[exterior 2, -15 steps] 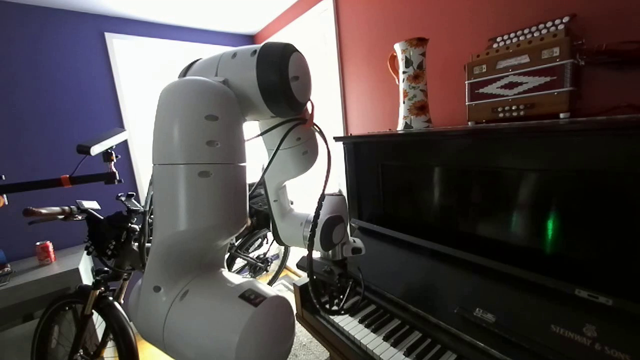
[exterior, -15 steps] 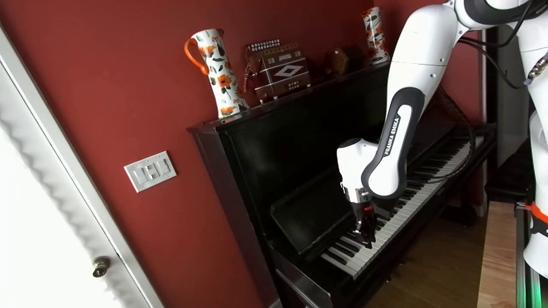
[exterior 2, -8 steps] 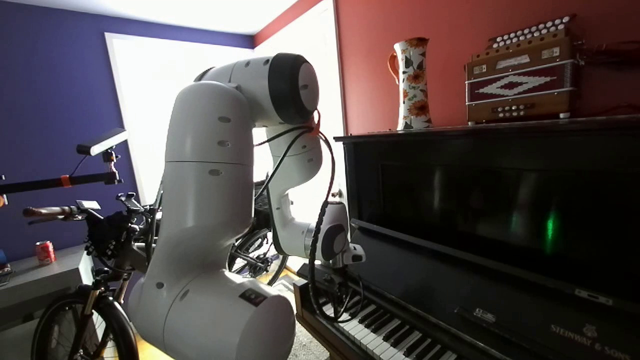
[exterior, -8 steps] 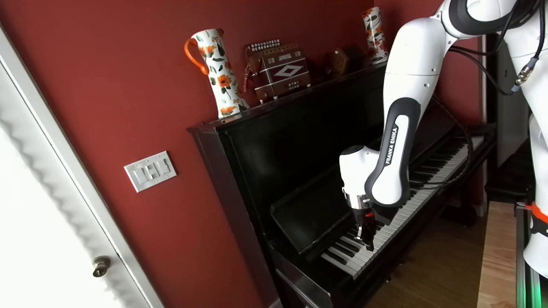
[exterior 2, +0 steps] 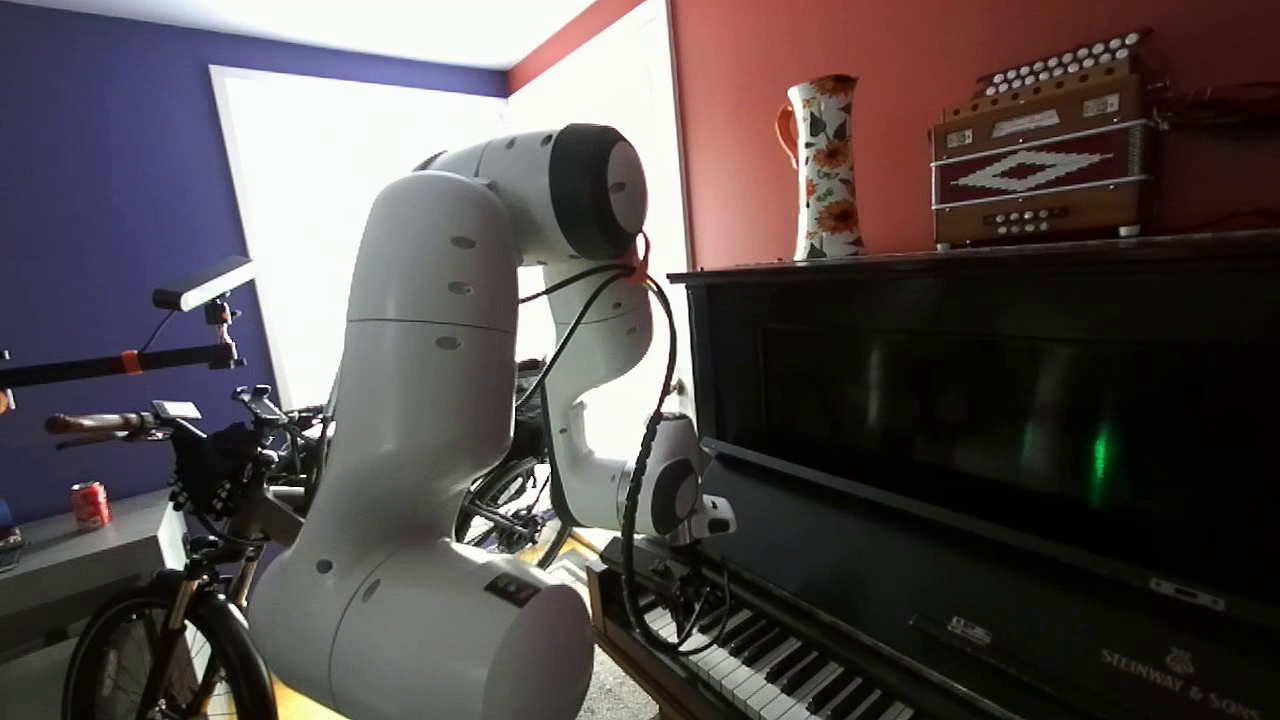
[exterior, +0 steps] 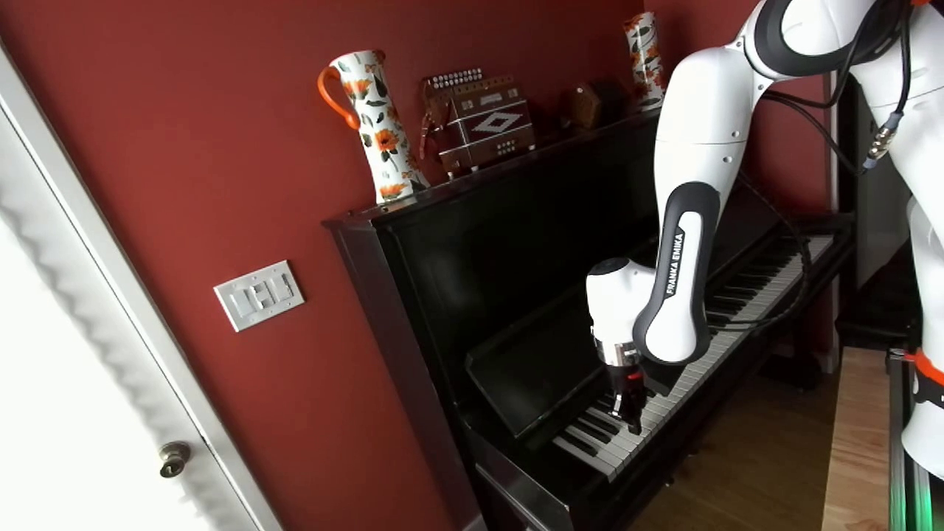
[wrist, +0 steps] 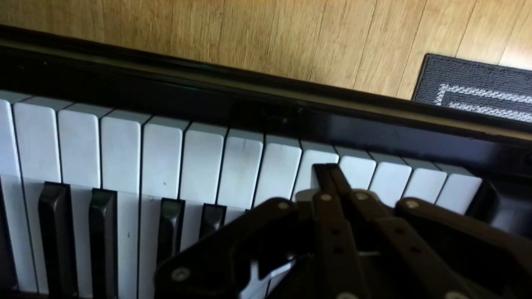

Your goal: Press a white key on the left part of the piano

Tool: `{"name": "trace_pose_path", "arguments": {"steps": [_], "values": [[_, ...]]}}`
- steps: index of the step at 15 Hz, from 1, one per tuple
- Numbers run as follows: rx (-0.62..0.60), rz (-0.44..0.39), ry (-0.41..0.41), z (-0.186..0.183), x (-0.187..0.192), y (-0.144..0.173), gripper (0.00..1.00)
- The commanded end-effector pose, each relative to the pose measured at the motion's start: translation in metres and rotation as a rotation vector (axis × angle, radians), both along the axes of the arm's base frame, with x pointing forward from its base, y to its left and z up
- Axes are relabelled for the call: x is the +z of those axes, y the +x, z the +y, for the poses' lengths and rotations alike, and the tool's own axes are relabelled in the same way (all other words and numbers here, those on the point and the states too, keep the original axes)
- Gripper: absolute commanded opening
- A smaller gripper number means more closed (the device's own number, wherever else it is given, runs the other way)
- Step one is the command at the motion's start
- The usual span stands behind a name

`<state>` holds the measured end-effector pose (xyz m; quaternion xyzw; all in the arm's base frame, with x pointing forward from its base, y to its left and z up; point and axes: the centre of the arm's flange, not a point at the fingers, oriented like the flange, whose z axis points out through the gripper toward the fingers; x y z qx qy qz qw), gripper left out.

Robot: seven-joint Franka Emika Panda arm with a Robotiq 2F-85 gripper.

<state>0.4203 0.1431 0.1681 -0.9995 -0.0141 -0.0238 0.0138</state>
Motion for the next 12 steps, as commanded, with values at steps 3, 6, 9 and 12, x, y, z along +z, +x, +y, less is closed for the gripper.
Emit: {"name": "trace_pose_path", "arguments": {"steps": [3, 6, 9, 12], "values": [[-0.017, -0.019, -0.001, 0.004, -0.017, 0.005, 0.00], [-0.024, -0.019, -0.005, 0.002, -0.021, 0.006, 0.00], [-0.027, -0.018, -0.005, 0.001, -0.025, 0.008, 0.00], [-0.029, -0.015, 0.000, 0.000, -0.029, 0.008, 0.00]]}}
